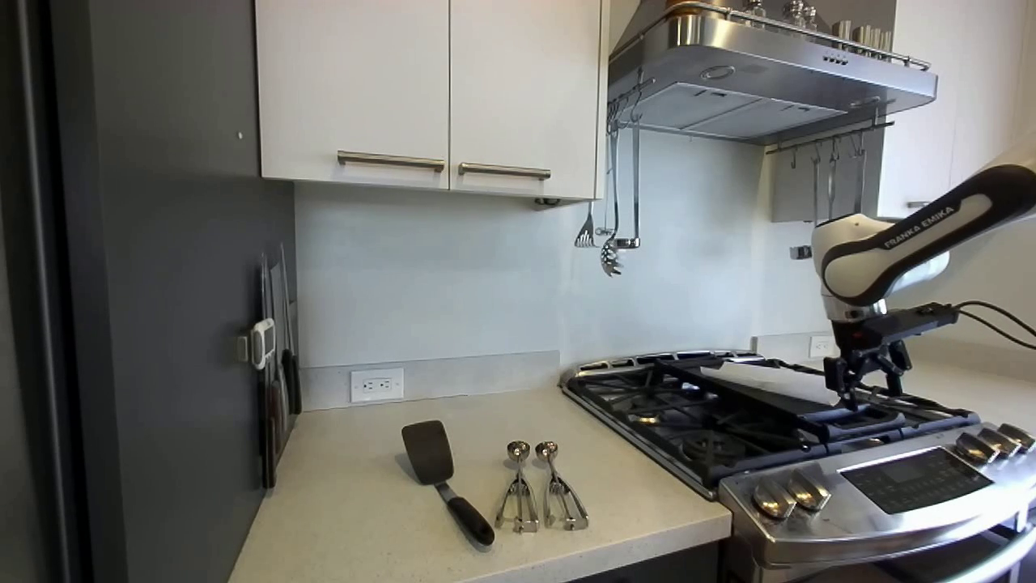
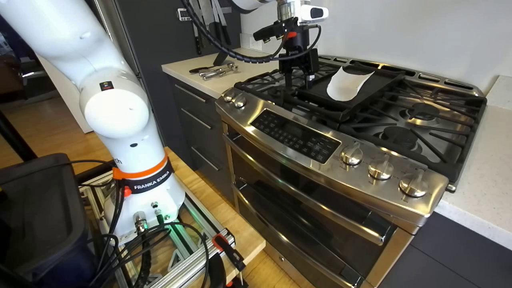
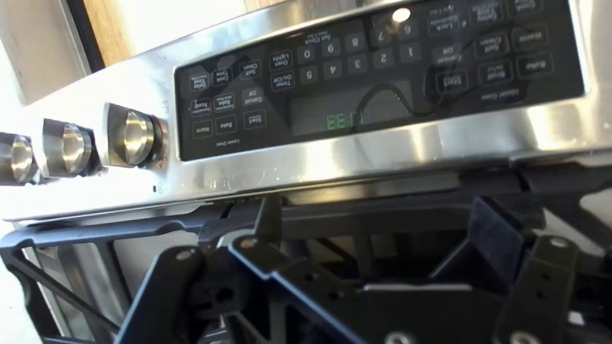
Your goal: User the paper towel to wipe the black baking sheet
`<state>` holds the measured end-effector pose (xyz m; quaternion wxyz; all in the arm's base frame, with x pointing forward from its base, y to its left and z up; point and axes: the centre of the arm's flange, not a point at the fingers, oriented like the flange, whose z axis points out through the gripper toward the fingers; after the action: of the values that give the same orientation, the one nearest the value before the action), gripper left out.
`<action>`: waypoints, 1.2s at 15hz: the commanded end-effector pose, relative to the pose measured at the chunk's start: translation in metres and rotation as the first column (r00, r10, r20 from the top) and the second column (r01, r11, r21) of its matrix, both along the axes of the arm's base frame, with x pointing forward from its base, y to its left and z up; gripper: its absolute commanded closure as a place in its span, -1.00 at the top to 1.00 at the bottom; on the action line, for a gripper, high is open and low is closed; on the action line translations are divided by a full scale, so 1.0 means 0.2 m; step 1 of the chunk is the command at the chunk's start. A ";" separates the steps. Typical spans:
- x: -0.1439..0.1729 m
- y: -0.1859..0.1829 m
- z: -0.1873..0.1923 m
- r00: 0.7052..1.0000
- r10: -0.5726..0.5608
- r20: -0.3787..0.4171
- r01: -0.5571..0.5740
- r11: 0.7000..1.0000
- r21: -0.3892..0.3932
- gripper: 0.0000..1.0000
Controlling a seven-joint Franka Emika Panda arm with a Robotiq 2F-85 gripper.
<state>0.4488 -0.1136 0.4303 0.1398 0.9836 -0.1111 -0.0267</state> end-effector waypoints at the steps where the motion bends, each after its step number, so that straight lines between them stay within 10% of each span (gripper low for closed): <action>1: 0.25 -0.11 0.03 0.981 -0.195 0.005 0.195 0.981 -0.011 1.00; 12: 0.58 -0.27 0.23 0.770 -0.625 0.126 0.598 0.777 0.198 1.00; 13: 0.51 -0.27 0.27 0.818 -0.568 0.091 0.552 0.820 0.150 1.00; 18: 0.55 -0.27 0.23 0.815 -0.576 0.065 0.555 0.808 0.199 1.00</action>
<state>0.5610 -0.1691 0.4801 0.0477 0.9036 -0.4256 0.0076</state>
